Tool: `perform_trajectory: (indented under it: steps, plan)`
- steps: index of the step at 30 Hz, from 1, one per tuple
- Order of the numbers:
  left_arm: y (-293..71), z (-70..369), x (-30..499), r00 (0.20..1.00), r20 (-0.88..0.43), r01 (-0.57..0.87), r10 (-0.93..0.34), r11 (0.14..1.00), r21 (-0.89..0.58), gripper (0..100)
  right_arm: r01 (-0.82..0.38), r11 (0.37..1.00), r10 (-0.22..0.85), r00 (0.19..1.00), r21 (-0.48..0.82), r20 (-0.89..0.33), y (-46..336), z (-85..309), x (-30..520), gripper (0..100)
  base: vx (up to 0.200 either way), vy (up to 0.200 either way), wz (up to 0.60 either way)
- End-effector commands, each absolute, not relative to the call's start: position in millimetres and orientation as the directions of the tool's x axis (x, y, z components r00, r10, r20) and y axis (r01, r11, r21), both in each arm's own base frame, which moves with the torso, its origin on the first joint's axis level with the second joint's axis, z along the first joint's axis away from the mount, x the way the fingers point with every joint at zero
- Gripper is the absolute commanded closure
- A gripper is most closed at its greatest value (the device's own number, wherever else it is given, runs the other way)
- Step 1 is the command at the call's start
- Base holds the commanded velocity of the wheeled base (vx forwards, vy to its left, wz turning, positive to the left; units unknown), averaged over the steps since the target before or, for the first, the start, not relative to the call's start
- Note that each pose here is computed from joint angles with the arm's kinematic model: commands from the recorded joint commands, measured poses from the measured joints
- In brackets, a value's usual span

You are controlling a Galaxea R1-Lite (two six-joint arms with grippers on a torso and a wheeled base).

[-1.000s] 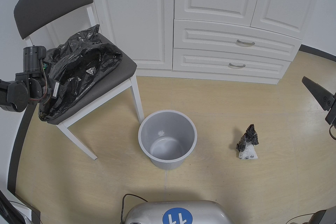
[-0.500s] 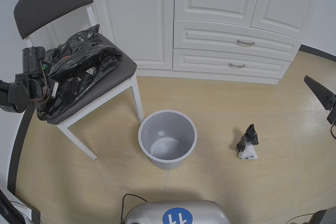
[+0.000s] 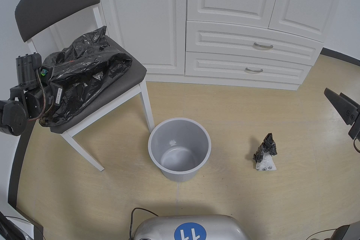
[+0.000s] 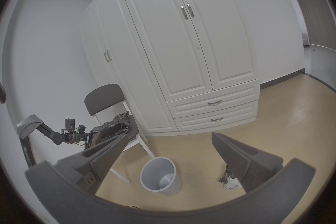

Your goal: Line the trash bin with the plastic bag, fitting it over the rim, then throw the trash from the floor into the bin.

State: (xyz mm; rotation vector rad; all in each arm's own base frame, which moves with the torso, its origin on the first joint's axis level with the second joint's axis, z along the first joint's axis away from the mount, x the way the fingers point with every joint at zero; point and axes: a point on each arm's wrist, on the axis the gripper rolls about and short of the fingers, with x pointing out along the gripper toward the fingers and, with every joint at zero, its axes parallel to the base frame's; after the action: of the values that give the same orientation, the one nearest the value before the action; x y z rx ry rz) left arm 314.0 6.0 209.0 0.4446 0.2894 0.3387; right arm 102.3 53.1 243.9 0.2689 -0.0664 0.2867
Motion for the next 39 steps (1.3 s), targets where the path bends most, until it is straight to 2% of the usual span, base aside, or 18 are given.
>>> perform_trajectory:
  steps: [1, 6, 13, 20, 23, 35, 36, 39]
  plan:
    - [1.3, 199.3, 288.0, 0.952, -0.163, -0.175, 0.26, 0.897, 0.405, 100, -0.271, 0.937, 0.264, 0.962, 0.221, 0.062, 53.7, 233.7, 105.1, 0, 0.0, 0.0, 0.0]
    - [-9.7, 205.8, 277.2, 0.976, -0.101, -0.156, 0.194, 0.941, 0.299, 100, -0.262, 0.953, 0.257, 0.965, 0.153, 0.047, 53.5, 229.0, 105.0, 0, 0.0, 0.0, 0.0]
    - [-30.6, 203.9, 270.0, 0.987, -0.11, -0.099, 0.119, 0.98, 0.171, 100, -0.192, 0.979, 0.19, 0.981, 0.062, 0.025, 53.4, 222.4, 106.3, 0, 0.0, 0.0, 0.0]
    - [-48.3, 215.9, 275.7, 0.996, -0.071, -0.053, 0.057, 0.997, 0.063, 100, -0.191, 0.98, 0.192, 0.981, 0.061, -0.014, 57.5, 217.8, 113.0, 0, 0.0, 0.0, 0.0]
    - [-62.1, 225.7, 274.4, 0.999, -0.037, -0.007, 0.006, 1.0, -0.03, 100, -0.211, 0.975, 0.216, 0.973, 0.066, -0.083, 66.0, 206.1, 121.8, 0, 0.0, 0.0, 0.0]
    - [-85.9, 239.2, 260.4, 0.992, 0.022, 0.126, -0.124, 0.986, -0.11, 100, -0.279, 0.945, 0.313, 0.921, 0.171, -0.231, 103.4, 182.2, 143.4, 0, 0.0, 0.0, 0.0]
    - [-92.8, 245.1, 253.6, 0.984, 0.044, 0.178, -0.174, 0.973, -0.147, 100, -0.285, 0.942, 0.322, 0.912, 0.176, -0.252, 111.4, 176.7, 147.8, 0, 0.0, 0.0, 0.0]
    - [-98.3, 255.2, 242.7, 0.973, 0.08, 0.228, -0.216, 0.957, -0.18, 100, -0.3, 0.935, 0.342, 0.905, 0.189, -0.252, 121.8, 168.7, 152.7, 0, 0.0, 0.0, 0.0]
